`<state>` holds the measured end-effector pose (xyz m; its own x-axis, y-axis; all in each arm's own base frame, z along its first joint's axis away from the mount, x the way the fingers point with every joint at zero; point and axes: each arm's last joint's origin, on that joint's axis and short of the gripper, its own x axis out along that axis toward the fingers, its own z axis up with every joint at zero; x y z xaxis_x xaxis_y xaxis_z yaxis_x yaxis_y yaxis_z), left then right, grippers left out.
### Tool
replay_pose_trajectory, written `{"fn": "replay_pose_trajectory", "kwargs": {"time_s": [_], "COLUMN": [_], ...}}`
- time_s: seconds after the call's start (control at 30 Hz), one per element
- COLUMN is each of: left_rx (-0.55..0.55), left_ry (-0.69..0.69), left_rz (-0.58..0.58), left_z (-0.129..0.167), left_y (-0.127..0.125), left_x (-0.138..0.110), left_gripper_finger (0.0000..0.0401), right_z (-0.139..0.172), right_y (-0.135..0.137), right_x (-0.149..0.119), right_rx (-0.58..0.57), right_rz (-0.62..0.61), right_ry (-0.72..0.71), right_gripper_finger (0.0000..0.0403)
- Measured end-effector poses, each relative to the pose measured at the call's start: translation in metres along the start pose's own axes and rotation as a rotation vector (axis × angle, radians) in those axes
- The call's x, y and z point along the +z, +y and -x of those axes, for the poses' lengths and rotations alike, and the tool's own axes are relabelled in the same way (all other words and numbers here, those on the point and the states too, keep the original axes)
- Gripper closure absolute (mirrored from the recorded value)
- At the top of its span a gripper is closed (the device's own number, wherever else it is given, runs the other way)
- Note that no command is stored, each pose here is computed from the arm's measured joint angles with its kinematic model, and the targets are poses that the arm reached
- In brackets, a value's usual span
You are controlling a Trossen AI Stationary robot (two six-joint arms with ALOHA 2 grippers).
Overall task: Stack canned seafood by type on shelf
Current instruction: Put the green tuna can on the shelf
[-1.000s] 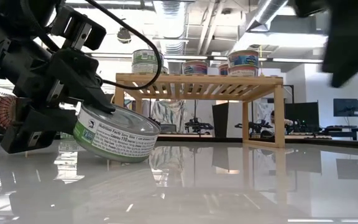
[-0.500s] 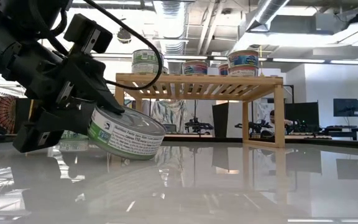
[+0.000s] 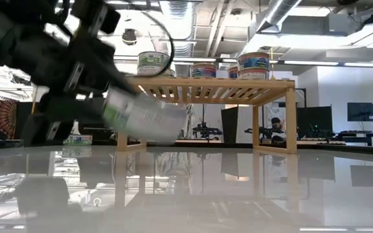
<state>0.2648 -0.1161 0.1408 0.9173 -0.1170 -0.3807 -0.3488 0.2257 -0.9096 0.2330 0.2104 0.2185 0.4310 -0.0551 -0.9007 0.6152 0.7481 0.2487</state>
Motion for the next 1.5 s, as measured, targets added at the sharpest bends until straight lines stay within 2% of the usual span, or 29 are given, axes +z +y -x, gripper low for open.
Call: {"fn": "replay_pose_trajectory", "kwargs": {"time_s": [0.2,0.33,0.47,0.73,0.93,1.0,1.1,1.17,1.3,1.4,1.5], "left_rx": [-0.077,-0.112,-0.132,-0.207,-0.15,-0.145,-0.125,-0.116,-0.12,-0.112,-0.107], "left_ry": [-0.013,0.02,0.043,0.079,0.095,0.079,0.057,0.049,0.056,0.073,0.085], "left_rz": [-0.028,-0.007,0.008,-0.07,-0.154,-0.181,-0.212,-0.234,-0.258,-0.273,-0.283], "left_z": [-0.008,-0.012,-0.012,0.004,0.037,0.05,0.066,0.074,0.086,0.088,0.088], "left_y": [-0.028,-0.039,-0.045,-0.065,-0.078,-0.082,-0.086,-0.087,-0.089,-0.087,-0.086], "left_x": [0.0,0.004,0.012,0.03,0.046,0.053,0.063,0.068,0.074,0.077,0.082], "left_gripper_finger": [0.0248,0.0248,0.0248,0.0248,0.0248,0.0248,0.0248,0.0248,0.0248,0.0248,0.0248], "right_z": [-0.008,-0.019,-0.022,-0.006,0.002,0.001,-0.004,-0.008,-0.018,-0.024,-0.031], "right_y": [0.003,0.009,0.008,-0.01,-0.012,-0.011,-0.011,-0.012,-0.003,0.007,0.011], "right_x": [0.001,-0.002,-0.016,-0.046,-0.062,-0.062,-0.051,-0.039,-0.009,0.018,0.046], "right_rx": [-0.002,0.016,0.0,-0.183,-0.183,-0.177,-0.182,-0.174,-0.032,0.082,0.116], "right_rz": [-0.058,-0.055,-0.101,-0.372,-0.568,-0.587,-0.62,-0.645,-0.696,-0.636,-0.568], "right_ry": [-0.022,-0.021,0.074,0.074,0.036,0.037,0.013,-0.057,-0.23,-0.361,-0.415], "right_gripper_finger": [0.0109,0.0109,0.0109,0.0112,0.0112,0.0112,0.0112,0.0112,0.0112,0.0112,0.0112]}}
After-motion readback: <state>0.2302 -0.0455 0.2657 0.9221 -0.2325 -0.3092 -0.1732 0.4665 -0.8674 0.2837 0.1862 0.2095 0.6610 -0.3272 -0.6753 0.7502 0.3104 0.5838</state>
